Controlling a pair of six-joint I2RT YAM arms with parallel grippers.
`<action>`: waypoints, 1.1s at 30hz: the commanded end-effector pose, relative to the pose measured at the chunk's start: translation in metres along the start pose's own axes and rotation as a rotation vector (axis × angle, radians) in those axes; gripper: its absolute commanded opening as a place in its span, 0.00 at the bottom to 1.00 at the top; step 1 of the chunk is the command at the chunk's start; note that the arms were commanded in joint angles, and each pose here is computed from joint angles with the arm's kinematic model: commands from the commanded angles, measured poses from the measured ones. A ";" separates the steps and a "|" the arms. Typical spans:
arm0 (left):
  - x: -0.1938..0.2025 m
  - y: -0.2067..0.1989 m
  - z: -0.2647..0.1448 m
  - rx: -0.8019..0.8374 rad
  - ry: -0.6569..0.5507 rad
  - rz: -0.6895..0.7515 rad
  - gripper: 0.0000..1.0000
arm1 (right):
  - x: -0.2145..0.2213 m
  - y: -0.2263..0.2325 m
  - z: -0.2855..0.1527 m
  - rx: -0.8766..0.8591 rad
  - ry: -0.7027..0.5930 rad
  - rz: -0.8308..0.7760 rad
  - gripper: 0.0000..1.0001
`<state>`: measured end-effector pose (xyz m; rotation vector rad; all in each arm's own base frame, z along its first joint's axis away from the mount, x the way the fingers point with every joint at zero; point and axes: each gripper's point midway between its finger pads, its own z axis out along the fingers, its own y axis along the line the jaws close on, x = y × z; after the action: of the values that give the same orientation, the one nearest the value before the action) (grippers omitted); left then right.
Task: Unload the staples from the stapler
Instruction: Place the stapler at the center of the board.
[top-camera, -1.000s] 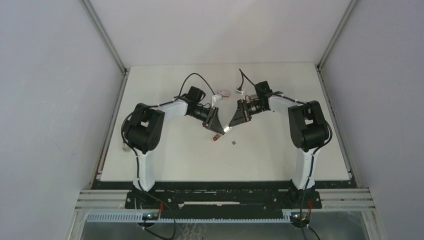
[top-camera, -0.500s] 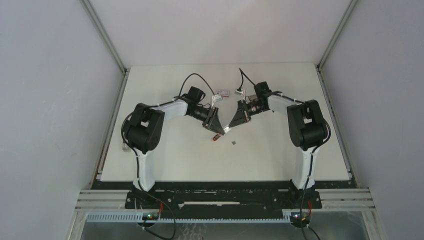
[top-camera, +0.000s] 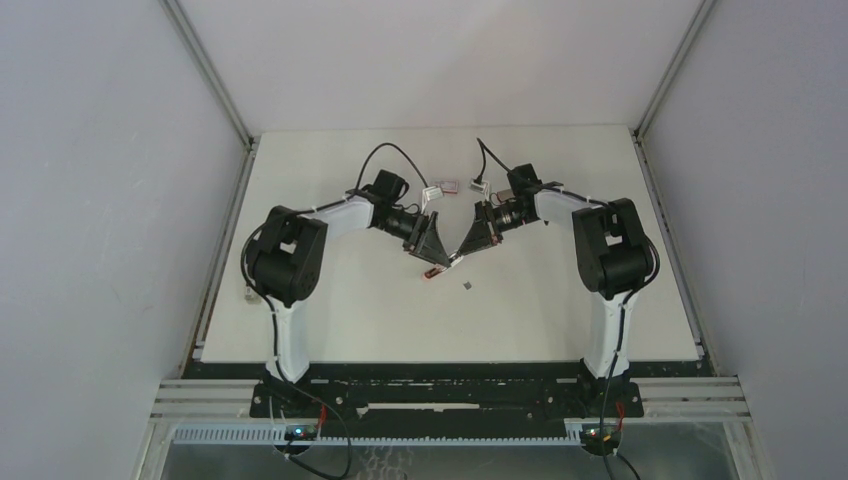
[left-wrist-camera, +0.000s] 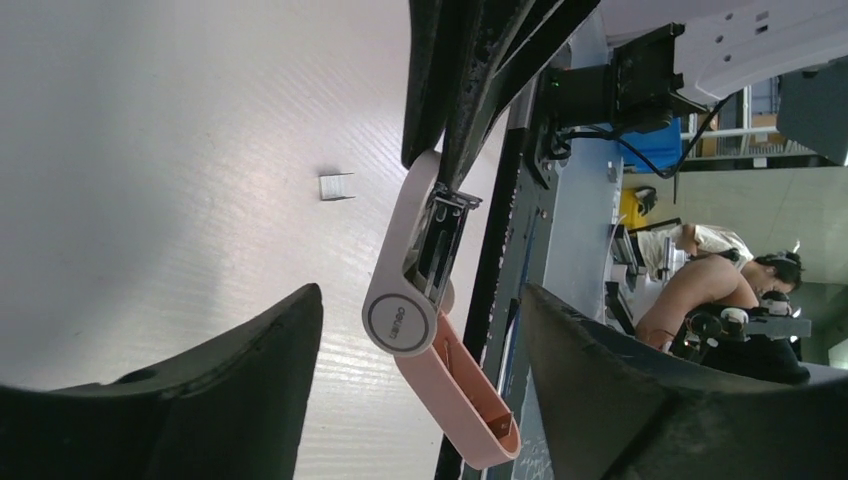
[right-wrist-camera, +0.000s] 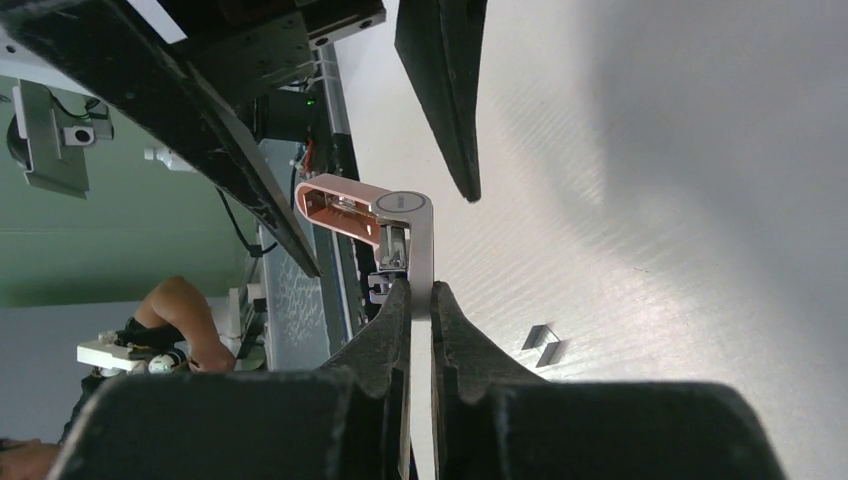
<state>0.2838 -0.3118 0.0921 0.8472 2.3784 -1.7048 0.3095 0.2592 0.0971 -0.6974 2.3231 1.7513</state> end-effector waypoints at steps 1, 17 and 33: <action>-0.032 -0.015 -0.022 -0.059 -0.062 0.126 0.81 | -0.014 -0.007 -0.001 0.039 -0.021 0.007 0.00; -0.055 0.021 -0.069 -0.564 -0.063 0.338 0.92 | -0.027 -0.044 0.005 0.211 -0.078 0.165 0.00; -0.046 0.015 -0.042 -0.610 0.012 0.445 0.92 | -0.024 -0.073 0.010 0.292 -0.092 0.212 0.01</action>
<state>0.3326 -0.2813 0.0836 1.0959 2.3833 -0.7997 0.3483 0.2571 0.0402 -0.3286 2.6161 1.4633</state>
